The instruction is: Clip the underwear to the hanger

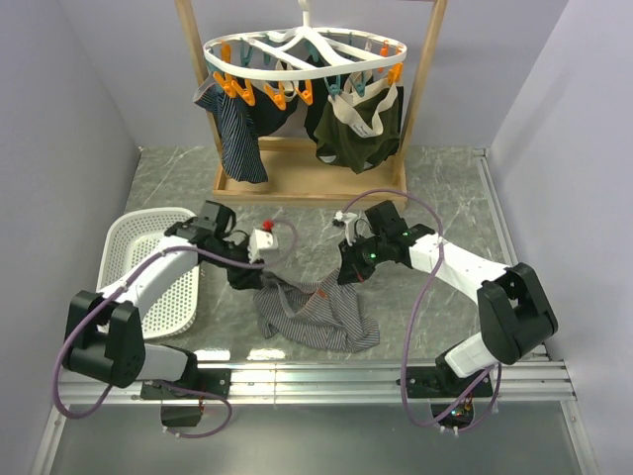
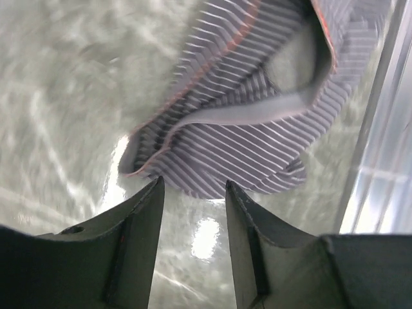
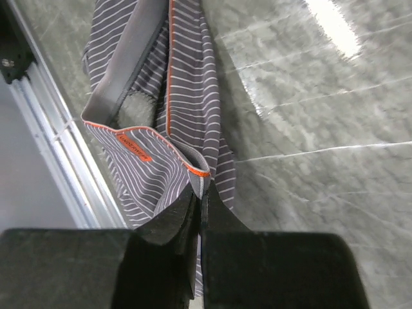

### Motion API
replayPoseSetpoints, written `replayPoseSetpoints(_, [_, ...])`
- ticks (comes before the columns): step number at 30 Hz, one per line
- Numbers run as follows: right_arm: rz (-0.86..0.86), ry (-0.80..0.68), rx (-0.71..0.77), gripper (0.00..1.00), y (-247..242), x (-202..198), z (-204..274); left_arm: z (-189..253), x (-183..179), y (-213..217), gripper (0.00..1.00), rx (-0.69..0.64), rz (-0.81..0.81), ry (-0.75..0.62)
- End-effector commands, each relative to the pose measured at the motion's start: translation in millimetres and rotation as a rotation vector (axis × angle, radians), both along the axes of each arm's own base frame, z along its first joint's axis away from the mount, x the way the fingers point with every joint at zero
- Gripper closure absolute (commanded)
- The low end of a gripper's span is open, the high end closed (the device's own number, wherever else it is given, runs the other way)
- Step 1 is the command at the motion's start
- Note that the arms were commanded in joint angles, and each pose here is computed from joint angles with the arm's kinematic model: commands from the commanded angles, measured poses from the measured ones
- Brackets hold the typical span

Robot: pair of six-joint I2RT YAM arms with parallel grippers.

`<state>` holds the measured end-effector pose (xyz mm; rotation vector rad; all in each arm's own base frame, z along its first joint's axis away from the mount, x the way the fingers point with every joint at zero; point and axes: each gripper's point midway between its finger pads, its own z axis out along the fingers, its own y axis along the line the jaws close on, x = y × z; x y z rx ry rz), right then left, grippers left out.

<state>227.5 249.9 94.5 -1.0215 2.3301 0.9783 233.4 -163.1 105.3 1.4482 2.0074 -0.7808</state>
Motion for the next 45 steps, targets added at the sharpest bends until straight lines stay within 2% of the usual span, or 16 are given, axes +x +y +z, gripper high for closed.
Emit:
replayPoseSetpoints(1, [0.015, 0.034, 0.053, 1.00, 9.6, -1.3, 12.5, -6.2, -1.0, -15.6, 0.53, 0.033, -0.225, -0.191])
replayPoseSetpoints(7, [0.013, 0.034, 0.050, 1.00, 9.7, -0.3, 11.8, -21.1, 3.8, -36.4, 0.53, 0.069, -0.316, -0.237])
replayPoseSetpoints(11, [0.010, 0.041, 0.044, 1.00, 7.3, -1.3, 9.0, -33.0, 0.8, -37.1, 0.53, 0.118, -0.388, -0.259])
replayPoseSetpoints(17, [0.000, 0.046, 0.049, 1.00, 5.3, -0.5, 9.5, -53.1, 6.6, -35.6, 0.55, 0.176, -0.409, -0.281])
replayPoseSetpoints(22, [-0.005, 0.048, 0.051, 1.00, 0.9, -1.6, 9.3, -65.4, 11.0, -33.2, 0.58, 0.215, -0.411, -0.271])
replayPoseSetpoints(28, [-0.017, 0.045, 0.054, 1.00, -4.8, -0.7, 9.9, -67.1, 12.9, -27.5, 0.69, 0.246, -0.420, -0.298])
replayPoseSetpoints(32, [-0.014, 0.041, 0.062, 1.00, -4.8, -0.7, 13.4, -56.8, 16.0, -28.2, 0.61, 0.236, -0.410, -0.358])
replayPoseSetpoints(35, [-0.011, 0.050, 0.067, 1.00, -3.3, -0.7, 13.9, -54.9, 17.5, -30.3, 0.57, 0.232, -0.410, -0.349])
replayPoseSetpoints(45, [-0.013, 0.081, 0.063, 1.00, -2.1, -1.2, 7.4, -26.7, 24.8, -43.6, 0.58, 0.167, -0.431, -0.434])
